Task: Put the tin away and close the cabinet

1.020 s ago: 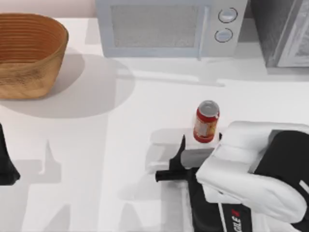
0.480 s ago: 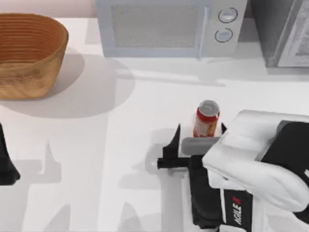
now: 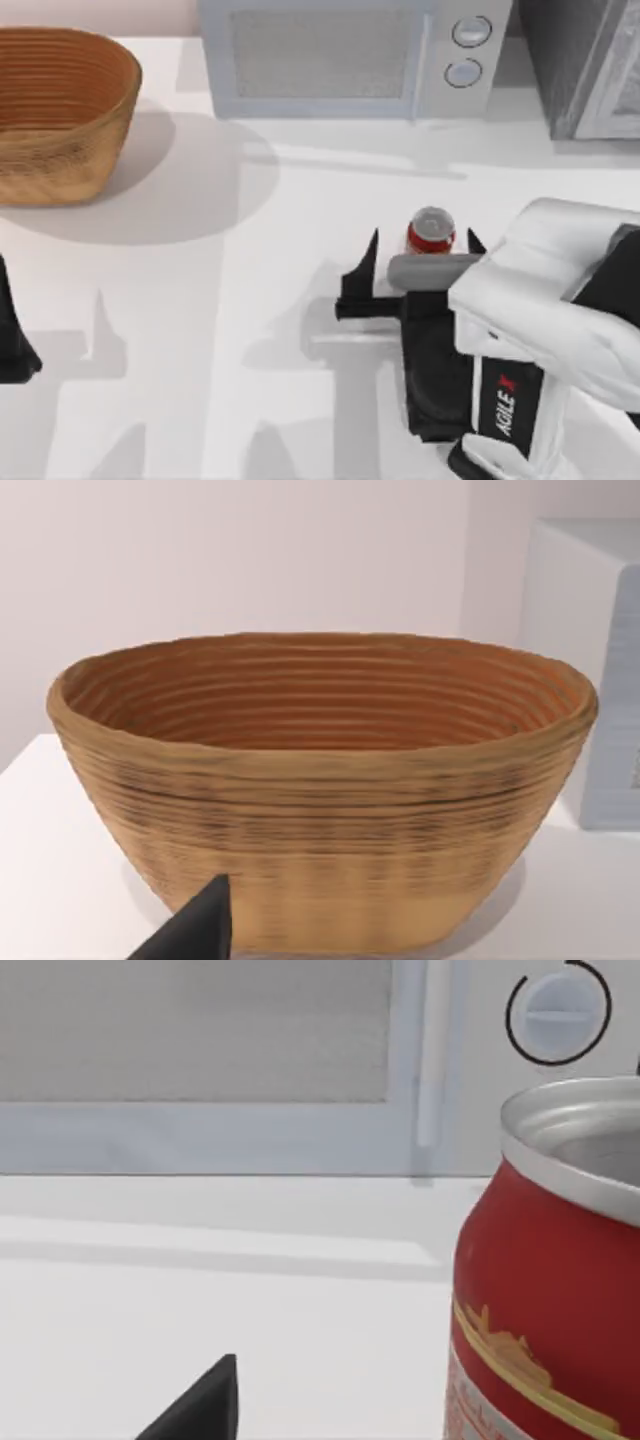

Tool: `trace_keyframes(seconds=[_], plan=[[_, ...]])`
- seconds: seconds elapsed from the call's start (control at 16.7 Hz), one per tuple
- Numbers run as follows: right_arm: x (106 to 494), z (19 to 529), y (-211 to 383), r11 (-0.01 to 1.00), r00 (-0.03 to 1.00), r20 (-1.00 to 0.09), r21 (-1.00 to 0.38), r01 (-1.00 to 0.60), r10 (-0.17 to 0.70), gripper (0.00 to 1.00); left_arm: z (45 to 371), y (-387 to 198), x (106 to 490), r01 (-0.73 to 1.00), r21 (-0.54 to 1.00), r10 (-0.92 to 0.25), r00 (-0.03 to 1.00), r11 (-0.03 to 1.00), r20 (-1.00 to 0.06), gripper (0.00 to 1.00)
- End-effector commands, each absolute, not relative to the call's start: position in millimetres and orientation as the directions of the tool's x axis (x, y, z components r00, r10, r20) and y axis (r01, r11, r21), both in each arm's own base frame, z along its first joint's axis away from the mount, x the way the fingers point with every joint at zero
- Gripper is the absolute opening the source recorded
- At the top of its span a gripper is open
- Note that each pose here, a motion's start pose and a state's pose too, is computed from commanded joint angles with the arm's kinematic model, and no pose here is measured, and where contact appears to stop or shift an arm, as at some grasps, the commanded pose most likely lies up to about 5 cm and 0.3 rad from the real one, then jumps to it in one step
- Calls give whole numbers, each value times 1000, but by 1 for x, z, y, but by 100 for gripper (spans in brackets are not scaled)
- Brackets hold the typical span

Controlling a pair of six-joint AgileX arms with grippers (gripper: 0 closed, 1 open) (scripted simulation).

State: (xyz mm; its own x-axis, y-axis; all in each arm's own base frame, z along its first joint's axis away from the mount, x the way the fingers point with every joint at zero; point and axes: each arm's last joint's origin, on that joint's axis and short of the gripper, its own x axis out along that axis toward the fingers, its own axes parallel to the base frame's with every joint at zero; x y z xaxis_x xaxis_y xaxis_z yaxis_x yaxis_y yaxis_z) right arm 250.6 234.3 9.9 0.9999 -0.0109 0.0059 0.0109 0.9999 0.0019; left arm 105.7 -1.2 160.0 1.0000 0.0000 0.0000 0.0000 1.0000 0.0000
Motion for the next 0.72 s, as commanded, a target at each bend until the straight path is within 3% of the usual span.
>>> trace_keyframes(seconds=[0.48, 0.72], plan=[[256, 11, 232, 1000, 1000, 6, 2, 11, -11, 100, 160, -1, 106, 0, 0, 0, 1000, 1000, 0, 100], [256, 11, 232, 1000, 1000, 6, 2, 11, -11, 70, 160, -1, 106, 0, 0, 0, 1000, 1000, 0, 100]])
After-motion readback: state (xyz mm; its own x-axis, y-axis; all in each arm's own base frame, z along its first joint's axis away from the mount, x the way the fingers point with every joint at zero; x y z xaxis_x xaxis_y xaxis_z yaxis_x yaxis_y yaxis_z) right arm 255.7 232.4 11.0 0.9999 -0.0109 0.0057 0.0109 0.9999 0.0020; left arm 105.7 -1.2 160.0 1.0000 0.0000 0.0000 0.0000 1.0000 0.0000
